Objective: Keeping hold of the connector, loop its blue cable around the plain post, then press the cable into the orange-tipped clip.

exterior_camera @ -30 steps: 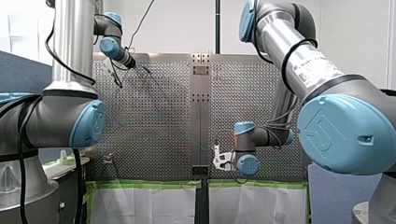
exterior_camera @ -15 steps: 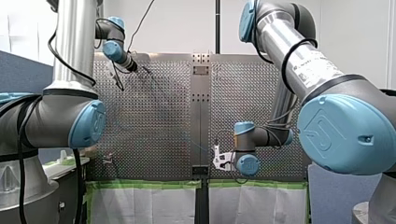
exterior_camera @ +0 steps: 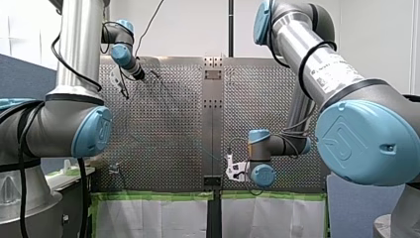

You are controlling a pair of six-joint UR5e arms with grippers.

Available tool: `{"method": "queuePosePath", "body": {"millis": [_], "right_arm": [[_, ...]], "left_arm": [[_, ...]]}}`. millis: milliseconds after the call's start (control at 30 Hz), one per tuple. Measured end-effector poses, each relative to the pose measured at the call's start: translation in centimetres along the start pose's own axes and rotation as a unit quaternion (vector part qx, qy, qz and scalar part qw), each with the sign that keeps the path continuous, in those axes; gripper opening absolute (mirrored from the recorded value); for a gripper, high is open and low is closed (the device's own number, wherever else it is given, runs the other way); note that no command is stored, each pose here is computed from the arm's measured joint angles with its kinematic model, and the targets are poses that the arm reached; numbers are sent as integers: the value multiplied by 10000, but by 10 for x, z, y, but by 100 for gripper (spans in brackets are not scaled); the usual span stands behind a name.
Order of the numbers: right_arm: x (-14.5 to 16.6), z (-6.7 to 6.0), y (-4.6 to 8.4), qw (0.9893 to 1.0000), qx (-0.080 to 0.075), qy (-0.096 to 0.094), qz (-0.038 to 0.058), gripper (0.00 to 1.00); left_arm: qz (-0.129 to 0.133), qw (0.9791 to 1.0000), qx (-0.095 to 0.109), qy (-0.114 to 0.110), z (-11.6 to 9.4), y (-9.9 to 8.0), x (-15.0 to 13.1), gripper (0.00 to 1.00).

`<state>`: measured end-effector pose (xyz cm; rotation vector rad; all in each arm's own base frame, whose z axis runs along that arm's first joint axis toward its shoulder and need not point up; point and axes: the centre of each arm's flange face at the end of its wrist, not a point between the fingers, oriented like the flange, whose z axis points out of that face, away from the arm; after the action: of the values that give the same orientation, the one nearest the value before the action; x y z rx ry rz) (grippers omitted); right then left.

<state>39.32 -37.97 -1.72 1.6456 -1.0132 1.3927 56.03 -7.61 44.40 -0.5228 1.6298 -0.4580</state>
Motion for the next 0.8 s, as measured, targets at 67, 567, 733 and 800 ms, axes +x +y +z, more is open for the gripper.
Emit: {"method": "queuePosePath", "body": {"millis": [67, 567, 733, 800], "right_arm": [[0, 0, 0, 10000, 0, 0, 0, 0], [-1, 0, 0, 10000, -7, -10, -6, 0], [-2, 0, 0, 10000, -7, -16, -9, 0], [-2, 0, 0, 10000, -7, -17, -9, 0]], "left_arm": [[24, 10000, -40, 26, -1, 1, 1, 98], [640, 9935, -662, 666, -24, 3, 40, 98], [633, 9923, -717, 784, -30, 3, 41, 98], [613, 9925, -715, 786, -30, 3, 41, 98]]}}
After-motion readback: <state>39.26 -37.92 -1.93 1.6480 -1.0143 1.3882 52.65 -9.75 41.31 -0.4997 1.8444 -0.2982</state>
